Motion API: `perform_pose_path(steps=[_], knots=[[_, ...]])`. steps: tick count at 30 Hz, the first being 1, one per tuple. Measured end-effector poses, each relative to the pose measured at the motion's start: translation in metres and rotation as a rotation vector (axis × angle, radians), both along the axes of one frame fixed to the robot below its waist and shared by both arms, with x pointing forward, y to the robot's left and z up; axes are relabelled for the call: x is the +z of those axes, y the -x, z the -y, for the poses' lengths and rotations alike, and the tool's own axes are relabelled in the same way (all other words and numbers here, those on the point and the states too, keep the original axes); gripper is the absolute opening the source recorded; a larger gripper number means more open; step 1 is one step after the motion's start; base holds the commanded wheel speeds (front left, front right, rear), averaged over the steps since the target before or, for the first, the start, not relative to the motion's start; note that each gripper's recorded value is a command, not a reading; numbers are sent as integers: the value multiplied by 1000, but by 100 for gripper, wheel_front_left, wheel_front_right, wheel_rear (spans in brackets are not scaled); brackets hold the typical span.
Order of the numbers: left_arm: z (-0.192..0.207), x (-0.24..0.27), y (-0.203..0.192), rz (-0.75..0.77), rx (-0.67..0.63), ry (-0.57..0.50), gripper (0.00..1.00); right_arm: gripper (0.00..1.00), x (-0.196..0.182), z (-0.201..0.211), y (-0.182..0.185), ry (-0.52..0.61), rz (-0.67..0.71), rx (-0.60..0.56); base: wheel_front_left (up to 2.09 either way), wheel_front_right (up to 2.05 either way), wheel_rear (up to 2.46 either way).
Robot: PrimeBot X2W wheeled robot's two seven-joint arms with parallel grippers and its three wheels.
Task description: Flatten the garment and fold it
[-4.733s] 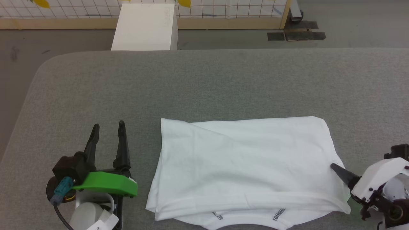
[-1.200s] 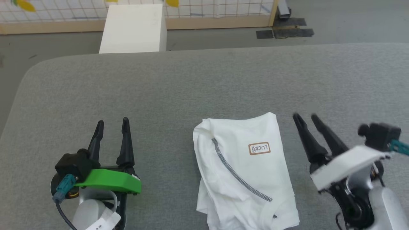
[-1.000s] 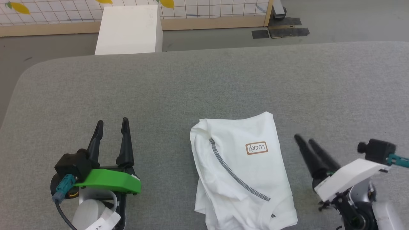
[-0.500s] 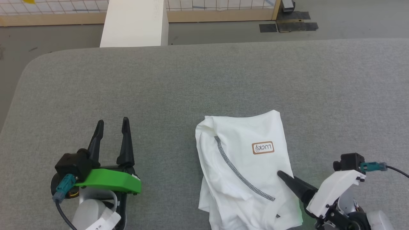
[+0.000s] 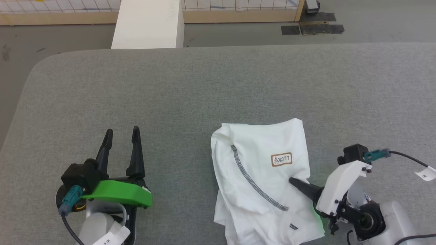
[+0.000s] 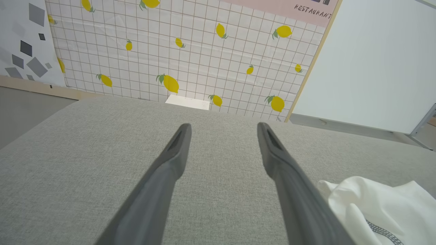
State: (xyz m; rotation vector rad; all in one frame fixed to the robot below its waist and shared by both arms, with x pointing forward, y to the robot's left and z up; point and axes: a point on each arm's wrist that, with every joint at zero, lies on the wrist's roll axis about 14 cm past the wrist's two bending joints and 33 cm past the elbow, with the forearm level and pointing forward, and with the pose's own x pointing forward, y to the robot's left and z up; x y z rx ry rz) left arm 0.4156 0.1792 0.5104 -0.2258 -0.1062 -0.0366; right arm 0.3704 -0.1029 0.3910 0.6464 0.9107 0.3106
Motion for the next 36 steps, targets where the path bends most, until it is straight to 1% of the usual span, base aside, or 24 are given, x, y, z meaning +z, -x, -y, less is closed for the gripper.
perform_pose_path(steps=[3,6,8,10,12,18,21,25,29,31,36], knots=[[1,1,0,3,-2,0,100,0,6,-1,-3,18,26,13,0,0,0],[3,2,-1,7,-9,1,100,0,14,6,-7,79,73,37,0,0,0],[6,3,-3,10,-17,2,100,0,21,16,-11,148,113,59,0,0,0],[13,1,-4,8,-35,0,100,0,29,32,-17,247,159,79,0,0,0],[20,2,-7,13,-54,-2,100,0,37,47,-22,322,188,92,0,0,0],[52,5,-23,33,-140,-9,100,0,56,106,-31,583,228,114,0,0,0],[72,8,-35,52,-193,-7,100,0,65,140,-35,683,227,81,0,0,0],[94,10,-52,77,-258,-12,100,0,71,179,-39,763,210,15,0,0,0],[111,1,-67,79,-317,-33,100,0,74,224,-40,903,173,-25,0,0,0],[119,-5,-75,73,-351,-59,100,0,75,245,-40,945,151,-62,0,0,0],[137,-20,-92,50,-405,-63,100,0,72,293,-36,1044,88,-141,0,0,0]])
